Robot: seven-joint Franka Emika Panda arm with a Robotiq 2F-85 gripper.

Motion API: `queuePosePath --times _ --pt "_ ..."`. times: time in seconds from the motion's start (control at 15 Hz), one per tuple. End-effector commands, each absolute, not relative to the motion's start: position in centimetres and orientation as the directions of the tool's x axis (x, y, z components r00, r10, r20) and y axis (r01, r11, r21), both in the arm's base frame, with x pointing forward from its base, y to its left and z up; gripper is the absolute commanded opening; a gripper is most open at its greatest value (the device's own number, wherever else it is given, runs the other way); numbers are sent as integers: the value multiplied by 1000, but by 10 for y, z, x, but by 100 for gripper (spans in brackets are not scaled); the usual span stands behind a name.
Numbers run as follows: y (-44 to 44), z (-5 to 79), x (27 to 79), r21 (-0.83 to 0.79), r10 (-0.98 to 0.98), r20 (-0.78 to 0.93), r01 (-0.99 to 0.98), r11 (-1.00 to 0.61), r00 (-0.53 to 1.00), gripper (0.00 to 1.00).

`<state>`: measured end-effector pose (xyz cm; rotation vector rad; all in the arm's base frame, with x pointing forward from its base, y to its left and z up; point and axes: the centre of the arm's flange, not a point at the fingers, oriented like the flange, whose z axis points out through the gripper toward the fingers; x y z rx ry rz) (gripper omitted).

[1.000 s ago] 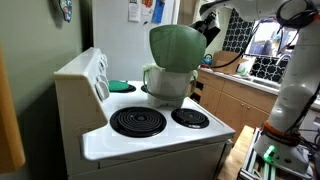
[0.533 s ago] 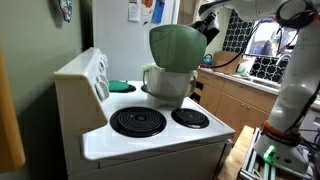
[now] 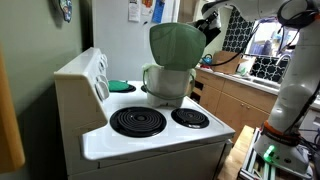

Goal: Open the trash can then put the tissue paper inside

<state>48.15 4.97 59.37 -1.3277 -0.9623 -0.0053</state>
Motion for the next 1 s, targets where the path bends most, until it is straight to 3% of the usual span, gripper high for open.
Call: queuePosePath --times 0.0,0.6,0.93 --pt "19 607 471 -783 469 620 533 320 630 100" --pt "-25 610 485 -825 327 536 565 8 778 100" --pt "-47 595 510 -782 222 516 561 -272 827 100"
